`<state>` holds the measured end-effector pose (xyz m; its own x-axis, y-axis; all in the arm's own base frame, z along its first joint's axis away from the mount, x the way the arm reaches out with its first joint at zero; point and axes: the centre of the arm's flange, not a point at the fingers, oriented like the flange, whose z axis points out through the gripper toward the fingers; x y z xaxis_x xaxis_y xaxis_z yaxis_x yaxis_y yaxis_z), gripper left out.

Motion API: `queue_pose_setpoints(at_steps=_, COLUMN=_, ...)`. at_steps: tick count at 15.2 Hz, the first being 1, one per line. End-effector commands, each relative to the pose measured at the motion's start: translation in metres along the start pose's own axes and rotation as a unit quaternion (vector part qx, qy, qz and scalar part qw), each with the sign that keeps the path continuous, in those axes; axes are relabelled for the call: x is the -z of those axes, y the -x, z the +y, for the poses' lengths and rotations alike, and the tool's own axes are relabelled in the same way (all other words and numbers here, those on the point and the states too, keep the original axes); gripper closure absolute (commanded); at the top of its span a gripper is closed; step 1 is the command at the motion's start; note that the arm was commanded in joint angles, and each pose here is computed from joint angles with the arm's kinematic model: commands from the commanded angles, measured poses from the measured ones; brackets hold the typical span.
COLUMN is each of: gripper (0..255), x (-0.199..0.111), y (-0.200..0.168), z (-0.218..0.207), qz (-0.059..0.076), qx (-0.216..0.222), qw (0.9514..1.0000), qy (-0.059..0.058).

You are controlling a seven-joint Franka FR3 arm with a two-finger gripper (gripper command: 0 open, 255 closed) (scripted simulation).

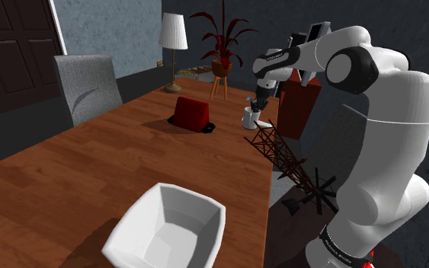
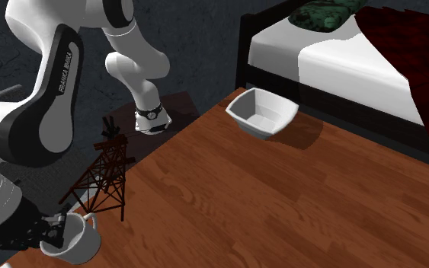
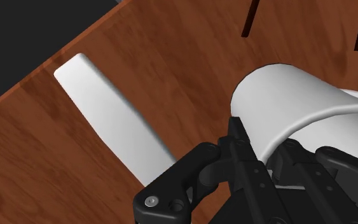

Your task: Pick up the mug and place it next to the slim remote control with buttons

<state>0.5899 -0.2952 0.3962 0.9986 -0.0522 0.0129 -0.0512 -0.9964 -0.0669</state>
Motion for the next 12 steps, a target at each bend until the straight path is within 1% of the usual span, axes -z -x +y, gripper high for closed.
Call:
queue_pose_setpoints(at_steps=1, gripper=255, x=-0.011, y=0.001, z=0.001, qz=0.0, qx=0.0, qw=1.0, qy=0.0)
queue_pose_setpoints(at_steps=6, gripper=255, x=-0.036, y=0.002, z=0.002, qz=0.0, qx=0.0, qw=1.0, qy=0.0)
queue_pose_setpoints(at_steps=12, gripper=255, x=-0.036, y=0.002, z=0.002, qz=0.0, qx=0.0, qw=1.0, qy=0.0)
